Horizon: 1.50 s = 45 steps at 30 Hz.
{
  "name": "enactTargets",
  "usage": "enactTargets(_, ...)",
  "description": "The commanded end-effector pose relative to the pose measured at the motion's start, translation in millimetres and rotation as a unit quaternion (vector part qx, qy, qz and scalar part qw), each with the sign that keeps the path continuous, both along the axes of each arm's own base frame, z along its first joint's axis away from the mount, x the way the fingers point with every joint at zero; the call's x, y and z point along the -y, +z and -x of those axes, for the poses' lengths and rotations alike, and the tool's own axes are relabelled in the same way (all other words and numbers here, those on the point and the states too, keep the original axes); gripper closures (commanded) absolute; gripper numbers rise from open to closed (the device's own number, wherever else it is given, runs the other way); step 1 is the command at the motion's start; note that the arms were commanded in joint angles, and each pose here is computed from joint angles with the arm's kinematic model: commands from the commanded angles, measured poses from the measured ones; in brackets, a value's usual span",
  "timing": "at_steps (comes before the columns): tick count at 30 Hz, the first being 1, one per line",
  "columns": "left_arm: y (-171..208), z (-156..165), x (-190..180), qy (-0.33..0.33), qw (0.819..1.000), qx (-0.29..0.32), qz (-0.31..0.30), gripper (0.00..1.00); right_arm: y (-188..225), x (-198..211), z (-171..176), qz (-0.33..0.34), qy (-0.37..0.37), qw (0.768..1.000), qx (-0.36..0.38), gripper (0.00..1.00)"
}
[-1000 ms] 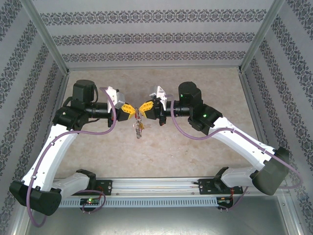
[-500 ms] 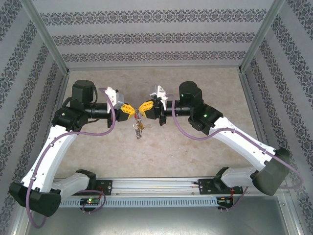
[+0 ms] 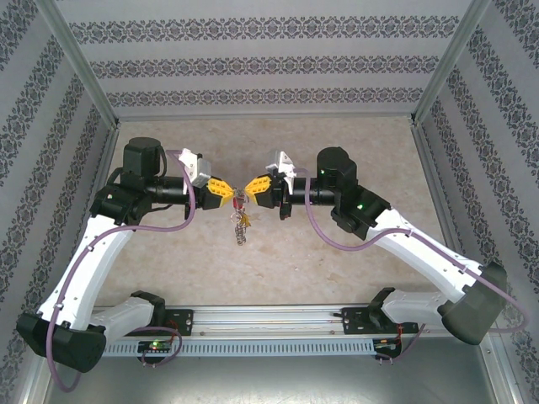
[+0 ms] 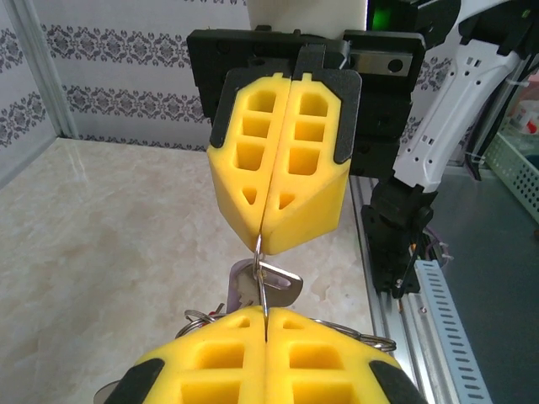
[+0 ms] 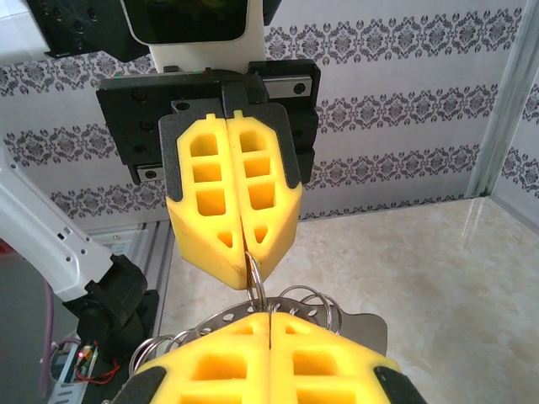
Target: Put the keys on the keyring
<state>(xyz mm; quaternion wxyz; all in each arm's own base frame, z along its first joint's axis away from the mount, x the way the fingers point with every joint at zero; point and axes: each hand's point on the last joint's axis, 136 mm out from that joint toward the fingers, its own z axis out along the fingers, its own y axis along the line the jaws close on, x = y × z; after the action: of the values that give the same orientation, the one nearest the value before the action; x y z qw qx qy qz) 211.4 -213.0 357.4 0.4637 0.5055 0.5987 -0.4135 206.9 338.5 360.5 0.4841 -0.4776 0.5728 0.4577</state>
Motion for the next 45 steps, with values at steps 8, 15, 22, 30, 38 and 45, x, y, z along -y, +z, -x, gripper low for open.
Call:
enactTargets(8,18.5,6.5,-0.2,-0.025,0.999,0.023,0.034,1.0,28.5,7.4,0.6,-0.066,-0.002,0.998,0.017,1.0)
enactTargets(15,20.6,5.3,-0.4,-0.028,0.999,0.021,0.041,1.0,37.0,11.9,-1.3,-0.122,-0.005,0.993,-0.007,1.0)
enactTargets(22,22.7,5.5,-1.5,-0.029,0.998,0.022,0.046,1.0,46.6,11.1,-3.4,-0.172,0.006,0.985,-0.027,1.0)
enactTargets(30,24.6,5.4,-1.8,-0.03,0.998,0.024,0.05,1.0,46.8,6.8,-3.9,-0.18,0.015,0.983,-0.035,1.0)
enactTargets(38,26.2,5.1,-2.7,-0.029,0.998,0.025,0.053,1.0,40.4,-1.7,-1.5,-0.166,0.029,0.985,-0.042,1.0)
enactTargets(45,22.3,-2.1,-5.2,-0.003,0.999,0.03,0.044,1.0,24.3,13.0,-18.4,-0.165,-0.02,0.983,-0.072,1.0)
